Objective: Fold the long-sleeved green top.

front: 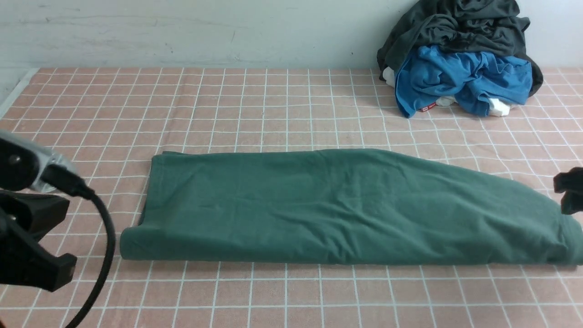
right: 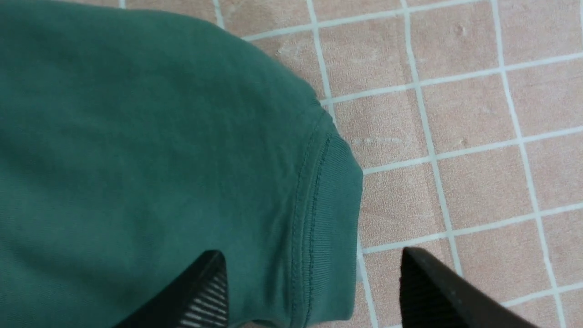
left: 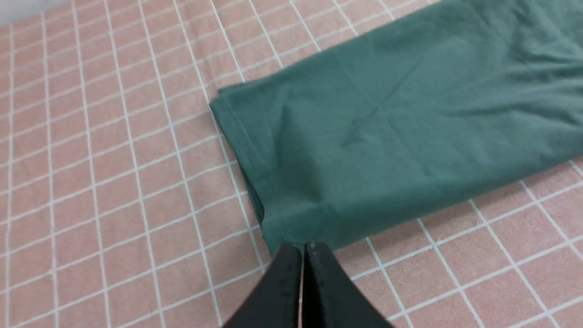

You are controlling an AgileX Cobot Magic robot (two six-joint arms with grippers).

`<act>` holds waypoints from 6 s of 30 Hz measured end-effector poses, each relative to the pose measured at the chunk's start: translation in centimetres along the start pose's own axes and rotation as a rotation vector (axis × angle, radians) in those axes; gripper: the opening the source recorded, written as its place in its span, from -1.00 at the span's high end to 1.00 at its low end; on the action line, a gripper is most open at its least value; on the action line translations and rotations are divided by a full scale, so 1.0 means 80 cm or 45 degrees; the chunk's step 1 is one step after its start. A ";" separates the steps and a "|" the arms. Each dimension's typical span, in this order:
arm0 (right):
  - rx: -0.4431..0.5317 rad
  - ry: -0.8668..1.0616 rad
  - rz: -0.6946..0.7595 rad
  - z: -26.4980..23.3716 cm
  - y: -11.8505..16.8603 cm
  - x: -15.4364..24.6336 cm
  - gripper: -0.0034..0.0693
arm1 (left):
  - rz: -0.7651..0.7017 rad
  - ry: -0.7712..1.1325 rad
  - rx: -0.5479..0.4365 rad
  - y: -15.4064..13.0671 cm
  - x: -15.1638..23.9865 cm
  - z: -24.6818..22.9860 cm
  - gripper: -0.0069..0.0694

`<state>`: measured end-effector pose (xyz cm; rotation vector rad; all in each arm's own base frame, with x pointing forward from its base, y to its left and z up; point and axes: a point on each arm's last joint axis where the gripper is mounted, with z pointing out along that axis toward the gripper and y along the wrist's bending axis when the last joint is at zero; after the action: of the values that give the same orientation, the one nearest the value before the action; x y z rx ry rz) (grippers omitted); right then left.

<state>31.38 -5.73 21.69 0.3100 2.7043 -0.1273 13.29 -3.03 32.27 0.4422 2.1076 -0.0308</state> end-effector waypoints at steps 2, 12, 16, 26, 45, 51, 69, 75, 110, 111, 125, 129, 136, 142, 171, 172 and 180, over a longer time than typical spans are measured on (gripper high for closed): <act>0.001 0.050 0.005 0.023 0.001 0.002 -0.63 | 0.003 -0.019 -0.004 -0.001 0.002 -0.011 0.83; 0.005 0.204 0.019 0.084 0.006 0.016 -0.70 | 0.005 -0.025 -0.006 -0.001 0.005 -0.018 0.83; -0.007 0.191 0.038 0.085 0.006 0.015 -0.69 | 0.005 -0.025 -0.006 -0.001 0.005 -0.018 0.83; -0.034 0.185 0.032 0.081 0.009 0.014 0.29 | 0.005 -0.025 -0.006 -0.001 0.005 -0.018 0.83; -0.045 -0.429 -0.304 -0.183 0.057 -0.038 0.88 | 0.005 -0.025 -0.006 -0.001 0.005 -0.018 0.83; -0.255 -0.506 -0.644 -0.226 0.173 -0.035 0.88 | 0.005 -0.024 -0.005 -0.001 0.005 -0.018 0.83; -0.595 -0.373 -1.088 -0.141 0.482 0.017 0.88 | 0.005 -0.022 -0.005 -0.001 0.005 -0.018 0.83; -0.645 -0.315 -1.090 -0.106 0.521 0.035 0.88 | 0.005 -0.021 -0.005 -0.001 0.005 -0.018 0.83; -0.663 -0.537 -1.157 -0.346 0.343 0.027 0.70 | 0.006 -0.019 -0.005 -0.001 0.005 -0.018 0.83; -0.675 -0.553 -1.141 -0.352 0.319 0.040 0.79 | 0.006 -0.019 -0.005 -0.001 0.005 -0.018 0.83; -0.888 -0.807 -0.909 -0.352 0.159 0.146 0.94 | 0.006 -0.019 -0.005 -0.001 0.005 -0.018 0.83; -0.889 -0.789 -0.874 -0.347 0.142 0.159 0.94 | 0.006 -0.018 -0.005 -0.001 0.005 -0.018 0.83; -0.859 -0.847 -0.872 -0.353 0.124 0.162 0.94 | 0.006 -0.018 -0.005 -0.001 0.005 -0.018 0.83; -0.881 -0.896 -0.851 -0.364 0.108 0.167 0.94 | 0.006 -0.018 -0.005 -0.001 0.005 -0.018 0.83; -0.335 -1.431 -0.044 -0.129 -0.007 0.305 0.94 | 0.006 -0.018 -0.004 -0.001 0.005 -0.018 0.83; -0.291 -1.411 -0.029 -0.120 -0.009 0.308 0.94 | 0.006 -0.016 -0.004 -0.001 0.006 -0.018 0.83; -0.205 -1.330 0.056 -0.103 -0.014 0.313 0.94 | 0.006 -0.016 -0.004 -0.001 0.006 -0.019 0.83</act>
<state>5.59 -0.75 18.93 0.1754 1.6581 -0.0359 11.83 -2.71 32.69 0.4440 2.0941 -0.0275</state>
